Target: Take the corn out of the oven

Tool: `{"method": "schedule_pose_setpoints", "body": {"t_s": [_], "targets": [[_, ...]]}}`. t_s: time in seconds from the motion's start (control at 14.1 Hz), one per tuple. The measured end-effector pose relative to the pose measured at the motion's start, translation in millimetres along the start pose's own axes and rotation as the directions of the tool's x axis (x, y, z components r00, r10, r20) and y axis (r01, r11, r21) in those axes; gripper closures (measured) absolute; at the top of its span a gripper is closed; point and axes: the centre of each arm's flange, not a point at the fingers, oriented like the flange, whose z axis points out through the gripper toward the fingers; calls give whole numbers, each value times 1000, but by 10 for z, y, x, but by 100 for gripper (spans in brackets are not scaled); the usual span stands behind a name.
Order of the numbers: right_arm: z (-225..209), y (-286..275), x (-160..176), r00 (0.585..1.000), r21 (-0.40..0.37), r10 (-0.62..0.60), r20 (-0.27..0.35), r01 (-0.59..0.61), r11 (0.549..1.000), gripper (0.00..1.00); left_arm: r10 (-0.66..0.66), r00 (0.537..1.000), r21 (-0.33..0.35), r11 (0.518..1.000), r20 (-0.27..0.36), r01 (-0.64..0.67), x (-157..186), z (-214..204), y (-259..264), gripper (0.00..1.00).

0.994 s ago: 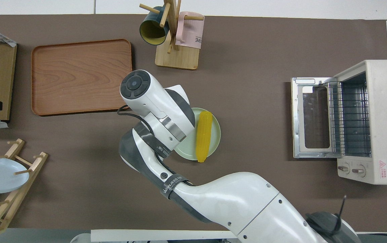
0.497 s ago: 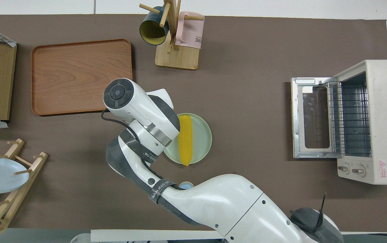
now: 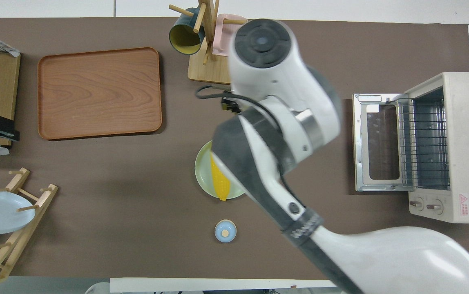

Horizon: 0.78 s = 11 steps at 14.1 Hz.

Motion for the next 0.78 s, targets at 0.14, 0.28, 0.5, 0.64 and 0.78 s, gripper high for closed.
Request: {"method": "schedule_pose_setpoints", "body": {"t_s": [0.14,0.28,0.5,0.64,0.78], "targets": [[378,731,29,999,-11,-43,33,43,999,32,-18,999,-16,1000,-30,17,-47,50,496,0],[780,1306,69,995,-4,-93,45,93,996,57,-27,998,-29,999,-54,26,-153,94,1085,0],[1187,1751,142,993,-5,-100,62,101,995,89,-21,996,-39,999,-85,18,-269,389,1762,0],[1434,1735,152,991,-36,-125,55,128,991,99,-46,994,-51,998,-96,41,-347,802,2266,0],[1636,1701,173,986,-71,-155,61,159,985,99,-112,988,-69,992,-104,105,-445,1283,2728,1]]}}
